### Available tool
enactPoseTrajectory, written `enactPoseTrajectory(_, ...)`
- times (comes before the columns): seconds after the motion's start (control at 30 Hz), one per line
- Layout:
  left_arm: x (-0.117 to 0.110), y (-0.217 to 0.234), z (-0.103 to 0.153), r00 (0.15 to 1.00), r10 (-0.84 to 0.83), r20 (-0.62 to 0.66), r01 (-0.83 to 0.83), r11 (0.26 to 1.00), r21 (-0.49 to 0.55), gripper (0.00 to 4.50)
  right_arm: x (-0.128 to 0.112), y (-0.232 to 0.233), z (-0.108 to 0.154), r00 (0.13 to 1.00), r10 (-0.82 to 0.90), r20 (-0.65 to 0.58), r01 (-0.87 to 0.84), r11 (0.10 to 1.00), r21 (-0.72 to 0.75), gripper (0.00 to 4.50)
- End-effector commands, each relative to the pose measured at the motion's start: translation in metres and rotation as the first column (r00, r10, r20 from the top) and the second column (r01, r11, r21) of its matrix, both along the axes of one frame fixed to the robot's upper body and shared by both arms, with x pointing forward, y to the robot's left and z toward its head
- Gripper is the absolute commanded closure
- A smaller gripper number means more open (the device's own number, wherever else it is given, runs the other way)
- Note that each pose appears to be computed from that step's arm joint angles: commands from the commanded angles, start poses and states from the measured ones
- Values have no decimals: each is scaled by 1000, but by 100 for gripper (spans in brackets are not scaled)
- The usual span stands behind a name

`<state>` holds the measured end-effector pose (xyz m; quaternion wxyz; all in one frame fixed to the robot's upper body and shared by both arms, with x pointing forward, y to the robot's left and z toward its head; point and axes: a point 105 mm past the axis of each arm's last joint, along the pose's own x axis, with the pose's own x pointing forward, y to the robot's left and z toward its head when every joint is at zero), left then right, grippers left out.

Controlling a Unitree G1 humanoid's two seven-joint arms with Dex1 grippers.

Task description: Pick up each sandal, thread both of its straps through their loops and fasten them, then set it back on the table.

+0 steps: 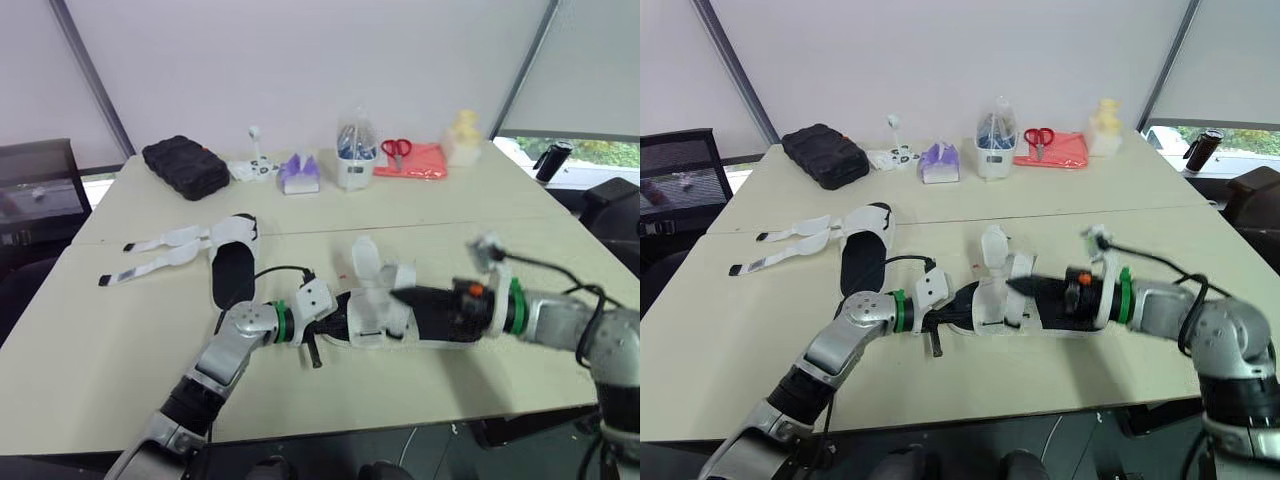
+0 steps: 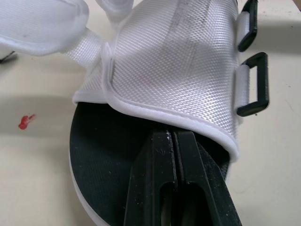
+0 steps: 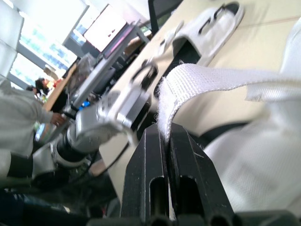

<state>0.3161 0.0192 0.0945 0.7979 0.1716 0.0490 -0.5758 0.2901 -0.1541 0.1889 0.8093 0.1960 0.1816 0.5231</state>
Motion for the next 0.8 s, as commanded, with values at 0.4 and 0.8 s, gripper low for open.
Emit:
enactPoseTrajectory(0.4,-5,-3,-2,1000,-9,9,9,1000,4,450,23,-19,-25,996,30,-80,-37,996,-85,443)
enactPoseTrajectory(0.8,-5,0,-1,1000,3,8,-3,1000,3,450,33,-19,11,993,79,-88,-70,993,97,443)
